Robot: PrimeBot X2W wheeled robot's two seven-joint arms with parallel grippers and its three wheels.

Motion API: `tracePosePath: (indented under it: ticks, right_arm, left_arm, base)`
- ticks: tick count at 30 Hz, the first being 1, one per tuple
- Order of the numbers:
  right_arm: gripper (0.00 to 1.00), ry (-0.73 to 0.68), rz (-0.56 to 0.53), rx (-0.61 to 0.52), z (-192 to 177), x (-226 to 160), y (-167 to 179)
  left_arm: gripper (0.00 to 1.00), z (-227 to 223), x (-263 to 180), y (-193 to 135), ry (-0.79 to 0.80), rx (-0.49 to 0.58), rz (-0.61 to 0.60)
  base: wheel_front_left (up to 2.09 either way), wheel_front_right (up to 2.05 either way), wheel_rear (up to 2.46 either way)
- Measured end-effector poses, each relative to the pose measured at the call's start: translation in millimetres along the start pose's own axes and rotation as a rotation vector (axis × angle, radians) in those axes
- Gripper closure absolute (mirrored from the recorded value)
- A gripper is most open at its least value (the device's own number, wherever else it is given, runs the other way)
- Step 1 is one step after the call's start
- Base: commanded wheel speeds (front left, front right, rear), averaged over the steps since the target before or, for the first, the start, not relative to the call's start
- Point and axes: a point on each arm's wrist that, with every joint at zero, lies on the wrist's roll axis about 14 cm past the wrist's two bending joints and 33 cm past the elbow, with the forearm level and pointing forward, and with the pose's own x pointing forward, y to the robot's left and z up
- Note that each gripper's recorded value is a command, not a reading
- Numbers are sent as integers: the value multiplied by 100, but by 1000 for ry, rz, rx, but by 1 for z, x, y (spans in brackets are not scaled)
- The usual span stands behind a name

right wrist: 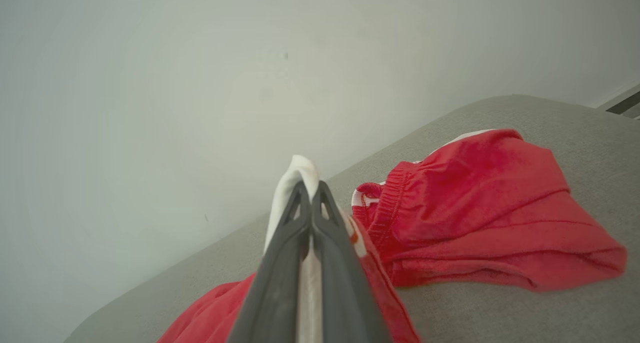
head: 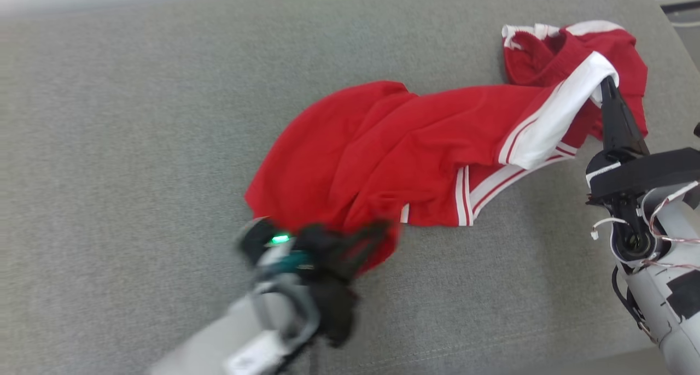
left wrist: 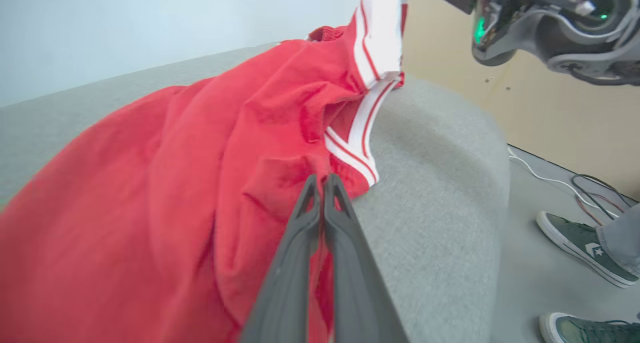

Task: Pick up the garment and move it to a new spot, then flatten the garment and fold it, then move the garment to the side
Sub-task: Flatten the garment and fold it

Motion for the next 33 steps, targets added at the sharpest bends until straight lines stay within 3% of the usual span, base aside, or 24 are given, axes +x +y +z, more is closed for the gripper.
tracePosePath:
  ticks: [6, 16, 20, 26, 33]
  right_arm:
    - [100, -30, 35, 81, 5, -15, 17]
    - [100, 10, 34, 305, -26, -69, 27]
    - [100, 96, 64, 386, -50, -94, 42]
    - [100, 344, 53, 455, -98, -137, 45]
    - [100, 500, 93, 445, -113, -141, 49]
  left_arm:
    - [100, 13, -63, 65, -36, -6, 228]
    - [100, 67, -153, 115, -205, -22, 499]
    - [100, 39, -170, 104, -150, -71, 512]
    - [100, -7, -183, 89, -34, -153, 513]
    - [100, -17, -175, 93, 33, -228, 443]
  base:
    - [0, 0, 0]
    - [0, 0, 0]
    - [0, 0, 0]
    - [0, 0, 0]
    - [0, 0, 0]
